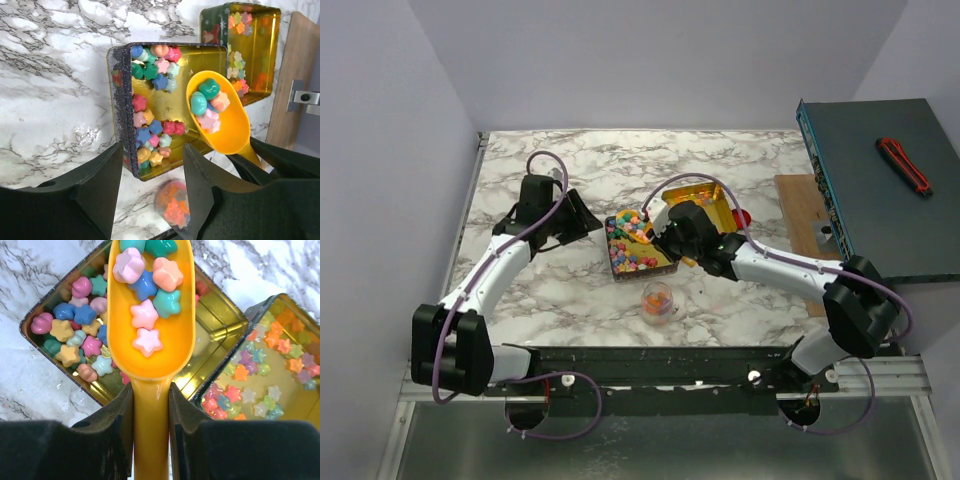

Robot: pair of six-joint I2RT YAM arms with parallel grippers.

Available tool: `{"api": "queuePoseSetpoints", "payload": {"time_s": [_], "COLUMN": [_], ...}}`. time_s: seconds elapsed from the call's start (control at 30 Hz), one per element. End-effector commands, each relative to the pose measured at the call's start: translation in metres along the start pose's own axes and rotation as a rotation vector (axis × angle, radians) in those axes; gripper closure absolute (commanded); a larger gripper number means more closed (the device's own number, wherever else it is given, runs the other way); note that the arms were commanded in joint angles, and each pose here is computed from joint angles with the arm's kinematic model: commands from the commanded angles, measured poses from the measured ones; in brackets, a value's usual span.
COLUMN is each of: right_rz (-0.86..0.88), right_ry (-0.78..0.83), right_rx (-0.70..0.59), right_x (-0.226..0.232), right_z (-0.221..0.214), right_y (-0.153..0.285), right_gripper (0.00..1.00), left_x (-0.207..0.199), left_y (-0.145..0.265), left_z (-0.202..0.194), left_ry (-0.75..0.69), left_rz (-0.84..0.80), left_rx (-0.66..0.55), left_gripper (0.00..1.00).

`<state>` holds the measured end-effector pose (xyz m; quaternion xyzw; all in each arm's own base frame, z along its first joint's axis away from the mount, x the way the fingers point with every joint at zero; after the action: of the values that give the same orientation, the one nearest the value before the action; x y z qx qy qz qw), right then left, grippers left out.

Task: Pack the candies
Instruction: Place the fake candies in the packing bottle.

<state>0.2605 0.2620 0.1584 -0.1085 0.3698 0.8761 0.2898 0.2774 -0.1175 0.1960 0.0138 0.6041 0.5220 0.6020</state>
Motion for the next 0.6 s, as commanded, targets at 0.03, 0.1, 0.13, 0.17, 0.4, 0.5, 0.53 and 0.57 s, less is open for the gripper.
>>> {"api": "queuePoseSetpoints", "payload": {"time_s": [0.03, 0.1, 0.13, 0.17, 0.4, 0.5, 0.53, 0.57], "right_rz": [-0.058, -0.070, -0.073, -0.077, -0.081, -0.077, -0.075, -0.079], "right_ry": [-0.002, -0.001, 0.000, 0.001, 0.005, -0.007, -0.013, -0.020], "right_rx": [-0.041, -0.040, -0.040, -0.040, -0.047, -0.050, -0.045, -0.043], "right_x": [-0.015, -0.016, -0.016, -0.016, -0.009, -0.004, -0.003, -0.002], "right_z": [0.017, 0.020, 0.023, 0.025, 0.044, 0.050, 0.051, 0.053], "right_y": [0.031, 0.041, 0.047, 0.053, 0.098, 0.119, 0.126, 0.132], "right_gripper": [1.00, 0.99, 1.00, 0.99, 0.99, 0.99, 0.99, 0.99], "left_x": [-0.014, -0.015, -0.016, -0.015, -0.008, -0.004, -0.002, 0.000], "left_y": [0.034, 0.042, 0.046, 0.049, 0.065, 0.071, 0.072, 0.074], "left_z": [0.000, -0.004, -0.006, -0.008, -0.024, -0.029, -0.031, -0.032], "left_ry": [-0.091, -0.109, -0.119, -0.127, -0.180, -0.209, -0.216, -0.225], "left_rz": [-0.089, -0.109, -0.121, -0.129, -0.176, -0.187, -0.186, -0.184], "left_rx": [0.028, 0.029, 0.030, 0.037, 0.057, 0.051, 0.049, 0.044], "left_gripper": [0.45, 0.44, 0.44, 0.43, 0.43, 0.42, 0.42, 0.42]}}
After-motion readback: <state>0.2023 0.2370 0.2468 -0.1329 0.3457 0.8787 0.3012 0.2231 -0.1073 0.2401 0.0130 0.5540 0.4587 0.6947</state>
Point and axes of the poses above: each gripper's point midway between its finger pads, its own y axis back along the fingers, its own x axis along the line the jaws close on, z = x × y, the point moved 8 cm from there along y, back along the fingers, and after that the axes turned 14 degrees about y, right-handed, at the moved point
